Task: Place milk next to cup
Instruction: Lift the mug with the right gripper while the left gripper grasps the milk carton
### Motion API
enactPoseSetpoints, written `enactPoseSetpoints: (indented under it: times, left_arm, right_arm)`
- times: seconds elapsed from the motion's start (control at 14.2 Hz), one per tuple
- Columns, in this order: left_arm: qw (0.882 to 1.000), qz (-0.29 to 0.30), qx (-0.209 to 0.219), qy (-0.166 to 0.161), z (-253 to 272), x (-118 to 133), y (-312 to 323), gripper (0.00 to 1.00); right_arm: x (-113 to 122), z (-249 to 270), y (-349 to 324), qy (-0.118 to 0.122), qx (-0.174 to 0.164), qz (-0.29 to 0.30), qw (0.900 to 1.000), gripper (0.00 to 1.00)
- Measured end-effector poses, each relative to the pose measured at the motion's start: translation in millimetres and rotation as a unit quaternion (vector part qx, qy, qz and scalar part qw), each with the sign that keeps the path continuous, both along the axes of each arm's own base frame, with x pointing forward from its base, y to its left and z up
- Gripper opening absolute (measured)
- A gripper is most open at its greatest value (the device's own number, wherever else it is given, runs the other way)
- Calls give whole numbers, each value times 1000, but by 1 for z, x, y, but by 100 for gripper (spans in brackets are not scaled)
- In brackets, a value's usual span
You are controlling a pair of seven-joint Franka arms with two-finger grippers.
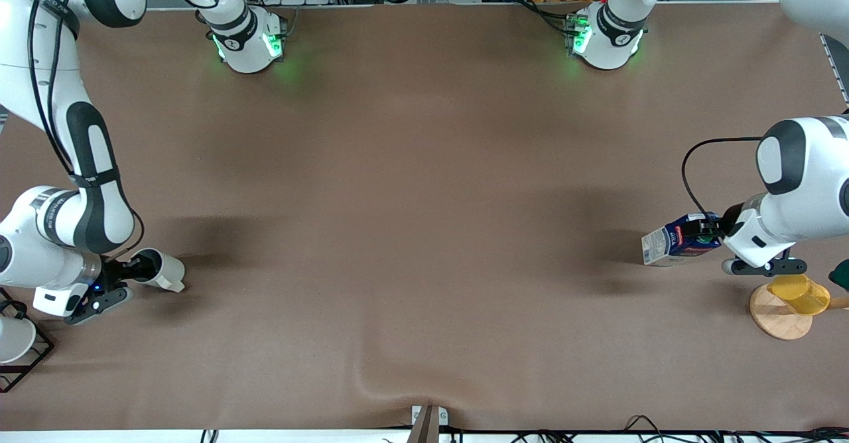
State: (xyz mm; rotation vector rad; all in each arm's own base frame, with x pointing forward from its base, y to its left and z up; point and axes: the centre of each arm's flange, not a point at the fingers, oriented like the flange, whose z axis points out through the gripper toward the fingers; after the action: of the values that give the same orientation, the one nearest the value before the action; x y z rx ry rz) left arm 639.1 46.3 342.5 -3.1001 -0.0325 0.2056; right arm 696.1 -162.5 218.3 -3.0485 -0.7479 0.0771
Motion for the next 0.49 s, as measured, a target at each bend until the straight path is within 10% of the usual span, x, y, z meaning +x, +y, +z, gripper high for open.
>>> enactPoseSetpoints:
  times: [0.35,0.49]
  left_arm:
    - [1000,2,0,3,-20,-3,-19,95]
    - [1000,1,0,1,-19,-3,-20,76]
  right_arm:
    - [1,1,-1,-5,5,-5,1000,6]
    - [2,2,1,-10,21,-14,1000,4]
